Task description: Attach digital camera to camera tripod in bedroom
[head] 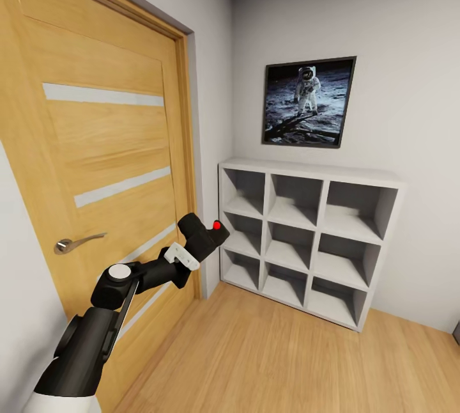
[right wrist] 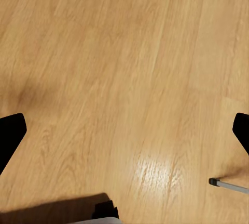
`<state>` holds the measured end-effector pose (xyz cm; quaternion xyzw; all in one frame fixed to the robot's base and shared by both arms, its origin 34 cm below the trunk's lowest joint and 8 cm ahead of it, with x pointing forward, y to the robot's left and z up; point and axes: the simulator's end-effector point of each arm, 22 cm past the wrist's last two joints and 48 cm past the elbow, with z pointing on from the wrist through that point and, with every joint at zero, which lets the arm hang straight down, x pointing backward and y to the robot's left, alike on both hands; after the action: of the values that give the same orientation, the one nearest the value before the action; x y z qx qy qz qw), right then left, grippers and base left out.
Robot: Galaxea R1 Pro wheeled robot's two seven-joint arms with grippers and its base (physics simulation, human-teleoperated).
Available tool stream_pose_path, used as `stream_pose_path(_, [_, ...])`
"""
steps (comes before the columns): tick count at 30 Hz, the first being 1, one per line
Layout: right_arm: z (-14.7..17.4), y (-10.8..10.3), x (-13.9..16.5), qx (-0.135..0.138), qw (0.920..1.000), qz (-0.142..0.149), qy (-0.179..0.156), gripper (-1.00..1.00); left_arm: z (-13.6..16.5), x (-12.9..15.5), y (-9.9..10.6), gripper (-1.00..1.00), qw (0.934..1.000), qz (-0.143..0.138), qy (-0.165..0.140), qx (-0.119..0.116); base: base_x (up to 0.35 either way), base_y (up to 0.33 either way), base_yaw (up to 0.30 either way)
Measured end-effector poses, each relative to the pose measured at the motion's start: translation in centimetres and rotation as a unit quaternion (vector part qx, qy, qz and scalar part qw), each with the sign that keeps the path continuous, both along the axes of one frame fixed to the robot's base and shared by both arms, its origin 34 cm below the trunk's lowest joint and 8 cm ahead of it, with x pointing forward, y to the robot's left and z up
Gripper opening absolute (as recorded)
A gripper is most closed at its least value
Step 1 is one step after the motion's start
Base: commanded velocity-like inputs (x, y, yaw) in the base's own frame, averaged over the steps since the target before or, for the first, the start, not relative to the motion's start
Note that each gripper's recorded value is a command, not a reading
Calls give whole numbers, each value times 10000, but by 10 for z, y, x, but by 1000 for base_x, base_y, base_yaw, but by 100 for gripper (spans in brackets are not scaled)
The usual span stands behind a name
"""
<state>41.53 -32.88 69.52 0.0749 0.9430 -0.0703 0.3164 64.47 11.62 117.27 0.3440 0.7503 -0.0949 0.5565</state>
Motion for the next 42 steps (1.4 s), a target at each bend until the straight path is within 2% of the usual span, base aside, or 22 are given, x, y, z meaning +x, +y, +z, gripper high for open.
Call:
stream_pose_path(22, [-4, 13, -4, 78, 9999, 20, 93, 100, -1, 0, 0, -100, 10000, 2, 6, 4, 0, 0, -10])
stream_pose_path(25, [-7, -5, -16, -44, 9998, -133, 153, 100, -4, -3, 8, -100, 10000, 68, 38, 26, 0, 0, 0])
stream_pose_path(31, [-6, -31, -22, -204, 9995, -175, 189, 100, -7, -10, 17, -100, 9998, 175, 42, -60, 0, 0, 0])
stream_pose_path(32, [-3, -34, -18, -222, 9995, -169, 141, 100, -9, -12, 16, -100, 9998, 167, 52, -62, 0, 0, 0])
stream_pose_path(42, [8, -15, 9, -77, 9997, -4, -233, 100, -43, -27, 14, -100, 9991, 133, 405, -64, 0, 0, -5])
